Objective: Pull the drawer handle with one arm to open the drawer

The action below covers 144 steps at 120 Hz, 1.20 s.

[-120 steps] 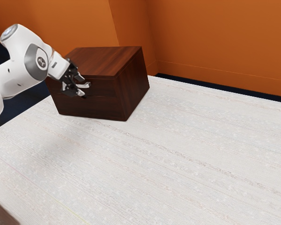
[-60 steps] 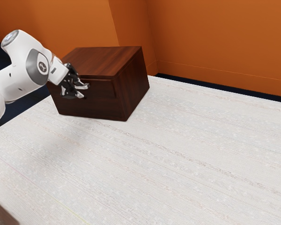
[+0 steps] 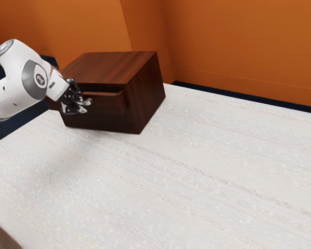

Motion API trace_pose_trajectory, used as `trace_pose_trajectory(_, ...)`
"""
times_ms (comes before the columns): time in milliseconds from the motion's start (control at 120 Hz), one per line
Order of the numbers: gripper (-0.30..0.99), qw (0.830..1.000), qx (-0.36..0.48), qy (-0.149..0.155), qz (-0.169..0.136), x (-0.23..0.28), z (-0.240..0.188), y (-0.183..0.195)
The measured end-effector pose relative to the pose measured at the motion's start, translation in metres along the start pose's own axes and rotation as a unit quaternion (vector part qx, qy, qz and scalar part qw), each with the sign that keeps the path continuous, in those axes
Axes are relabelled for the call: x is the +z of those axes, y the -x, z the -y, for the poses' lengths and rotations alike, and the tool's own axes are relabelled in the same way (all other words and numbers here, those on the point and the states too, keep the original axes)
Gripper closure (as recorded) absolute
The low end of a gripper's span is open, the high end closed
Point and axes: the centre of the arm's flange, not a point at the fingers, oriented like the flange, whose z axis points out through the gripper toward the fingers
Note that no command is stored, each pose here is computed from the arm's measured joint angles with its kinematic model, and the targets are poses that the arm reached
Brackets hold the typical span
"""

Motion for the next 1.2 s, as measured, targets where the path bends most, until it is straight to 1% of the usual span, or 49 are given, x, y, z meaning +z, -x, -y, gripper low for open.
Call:
trace_pose_trajectory(58, 0.66, 1.000, -0.002, -0.001, 0.001, -0.005, 0.000, 0.006)
trace_pose_trajectory(258, 0.58, 1.000, -0.011, -0.006, 0.007, -0.017, 0.000, 0.027)
trace_pose_trajectory(517, 0.52, 1.000, -0.021, -0.009, 0.011, -0.025, -0.002, 0.047)
trace_pose_trajectory(683, 0.56, 1.000, -0.018, -0.010, 0.013, -0.026, -0.003, 0.049)
trace_pose_trajectory(750, 0.61, 1.000, -0.018, -0.010, 0.012, -0.030, -0.004, 0.051)
trace_pose_trajectory(817, 0.63, 1.000, -0.020, -0.008, 0.010, -0.036, -0.009, 0.053)
trace_pose_trajectory(967, 0.64, 1.000, -0.021, -0.004, 0.008, -0.040, -0.014, 0.056)
trace_pose_trajectory(1175, 0.61, 1.000, -0.022, 0.001, 0.006, -0.048, -0.024, 0.059)
trace_pose_trajectory(1200, 0.63, 1.000, -0.023, 0.001, 0.006, -0.049, -0.025, 0.060)
